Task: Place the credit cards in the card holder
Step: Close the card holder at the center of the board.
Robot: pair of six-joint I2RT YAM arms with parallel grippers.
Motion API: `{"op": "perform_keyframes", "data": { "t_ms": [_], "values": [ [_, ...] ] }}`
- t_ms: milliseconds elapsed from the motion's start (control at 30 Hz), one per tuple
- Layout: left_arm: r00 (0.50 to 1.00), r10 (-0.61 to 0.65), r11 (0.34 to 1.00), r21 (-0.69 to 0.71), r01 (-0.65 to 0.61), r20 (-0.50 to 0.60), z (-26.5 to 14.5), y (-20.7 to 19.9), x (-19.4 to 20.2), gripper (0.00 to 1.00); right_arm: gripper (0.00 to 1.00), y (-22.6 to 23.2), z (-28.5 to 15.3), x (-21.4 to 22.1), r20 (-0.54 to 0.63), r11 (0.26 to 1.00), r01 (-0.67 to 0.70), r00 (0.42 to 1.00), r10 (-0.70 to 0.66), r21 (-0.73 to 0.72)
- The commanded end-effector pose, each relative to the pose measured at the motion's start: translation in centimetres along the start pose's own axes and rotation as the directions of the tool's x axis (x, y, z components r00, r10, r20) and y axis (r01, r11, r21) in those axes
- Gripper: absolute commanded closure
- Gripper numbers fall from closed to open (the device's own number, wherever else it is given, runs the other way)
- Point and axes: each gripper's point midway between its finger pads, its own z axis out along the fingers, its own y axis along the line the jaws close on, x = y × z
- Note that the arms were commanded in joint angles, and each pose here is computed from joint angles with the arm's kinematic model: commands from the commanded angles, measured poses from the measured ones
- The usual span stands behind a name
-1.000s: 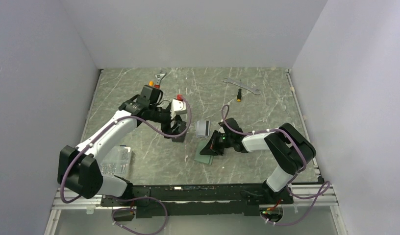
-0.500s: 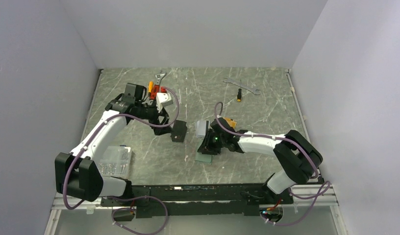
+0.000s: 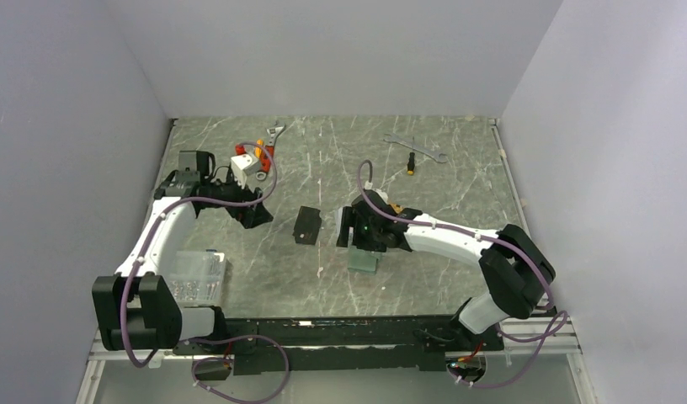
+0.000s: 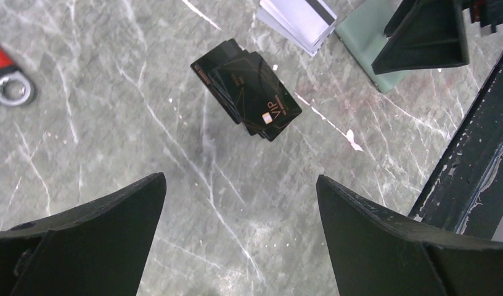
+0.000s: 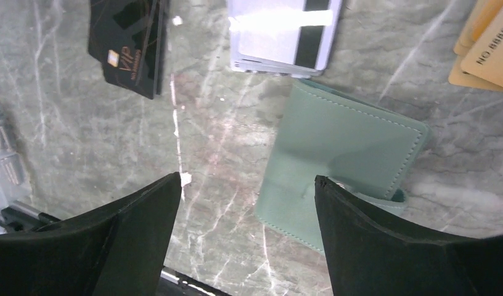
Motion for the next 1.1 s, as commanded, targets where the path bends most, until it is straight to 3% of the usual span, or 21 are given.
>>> {"op": "perform_keyframes", "data": {
  "t_ms": [0, 267, 400, 567, 867, 1067],
  "values": [
    [0.999, 0.006, 1.0, -0.015, -0.005, 0.047, -1.3, -0.4, -0.2, 0.01, 0.17, 2.8, -1.2, -1.6, 0.039, 0.996, 0.072, 0.997, -0.07, -0.061],
    [0.998, 0.007, 1.0, -0.015, -0.006, 0.067, -1.5, -1.1, -0.1, 0.01, 0.15, 7.0, -4.4, -3.2, 0.03, 0.976, 0.137, 0.991, -0.134, -0.171],
    [0.991, 0.082, 0.997, -0.01, -0.081, 0.108, -1.3, -2.1, -0.7, 0.01, 0.17, 3.3, -5.6, -2.9, 0.001, 0.992, 0.128, 0.992, -0.128, 0.018],
    [0.943, 0.316, 0.947, 0.022, -0.32, 0.108, 1.9, -6.1, -1.3, 0.01, 0.25, -3.1, -5.5, -0.4, -0.085, 0.954, 0.113, 0.992, -0.093, 0.279],
    [0.868, 0.492, 0.848, 0.19, -0.495, 0.066, 7.7, -12.0, 0.8, 0.01, 0.36, -4.8, -4.6, -0.5, -0.106, 0.914, 0.115, 0.991, -0.08, 0.389],
    [0.777, 0.625, 0.741, 0.259, -0.62, 0.072, 10.9, -15.5, 2.5, 0.06, 0.46, -5.2, -3.2, -0.8, -0.136, 0.895, 0.133, 0.987, -0.082, 0.427]
  ]
}}
